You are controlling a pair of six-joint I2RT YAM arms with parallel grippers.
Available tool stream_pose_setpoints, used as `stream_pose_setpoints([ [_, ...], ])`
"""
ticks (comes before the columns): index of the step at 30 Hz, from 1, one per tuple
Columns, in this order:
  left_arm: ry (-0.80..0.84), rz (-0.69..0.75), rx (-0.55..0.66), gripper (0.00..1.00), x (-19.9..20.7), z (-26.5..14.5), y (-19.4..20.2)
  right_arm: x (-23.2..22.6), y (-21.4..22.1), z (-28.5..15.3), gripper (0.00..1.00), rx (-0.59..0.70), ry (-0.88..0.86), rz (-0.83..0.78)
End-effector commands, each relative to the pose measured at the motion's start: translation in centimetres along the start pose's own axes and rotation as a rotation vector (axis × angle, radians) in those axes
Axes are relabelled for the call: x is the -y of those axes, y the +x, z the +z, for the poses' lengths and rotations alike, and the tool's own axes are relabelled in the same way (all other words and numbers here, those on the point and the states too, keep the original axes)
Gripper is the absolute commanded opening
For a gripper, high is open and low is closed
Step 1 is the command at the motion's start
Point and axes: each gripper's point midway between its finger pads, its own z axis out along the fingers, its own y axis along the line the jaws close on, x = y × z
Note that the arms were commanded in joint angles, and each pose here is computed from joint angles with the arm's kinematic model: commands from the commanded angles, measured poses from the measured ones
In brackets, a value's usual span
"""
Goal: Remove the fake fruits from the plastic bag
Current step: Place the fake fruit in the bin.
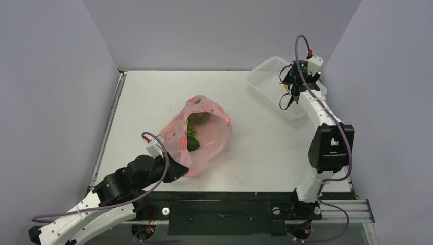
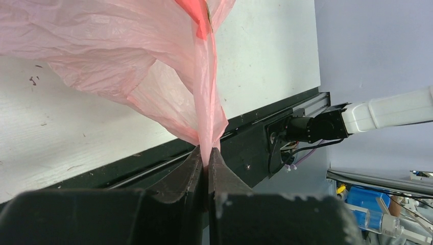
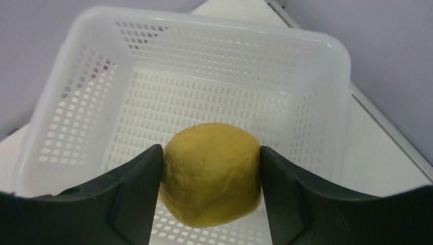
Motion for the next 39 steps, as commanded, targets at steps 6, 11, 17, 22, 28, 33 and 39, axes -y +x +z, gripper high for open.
stream_pose_setpoints([
  [6, 0.039, 0.004, 0.054, 0.00, 2.7, -0.4, -2.2, 1.3, 5.3, 3.5, 0.02, -0.259, 0.059, -0.040],
  [11, 0.012, 0.033, 0.044, 0.00, 2.3, -0.2, -2.2, 1.3, 7.9, 4.8, 0.06, -0.311, 0.060, -0.074],
  [17, 0.072, 0.009, 0.057, 0.00, 3.6, -0.3, -2.5, 2.2, 10.3, 5.2, 0.24, -0.370, 0.081, -0.132],
  [22, 0.021, 0.017, 0.073, 0.00, 2.1, -0.8, -2.5, 1.9, 10.5, 5.1, 0.44, -0.382, 0.052, -0.154],
  [28, -0.019, 0.016, 0.065, 0.00, 0.6, -1.4, -2.0, 1.7, 9.8, 4.5, 0.63, -0.380, 0.032, -0.166],
  [33, -0.078, 0.047, 0.049, 0.00, -1.0, -1.9, -1.6, 1.5, 8.8, 3.4, 0.69, -0.353, 0.019, -0.173],
  [39, -0.114, 0.030, 0.050, 0.02, -1.9, -2.3, -1.4, 1.5, 5.9, 1.3, 0.73, -0.272, 0.019, -0.154],
])
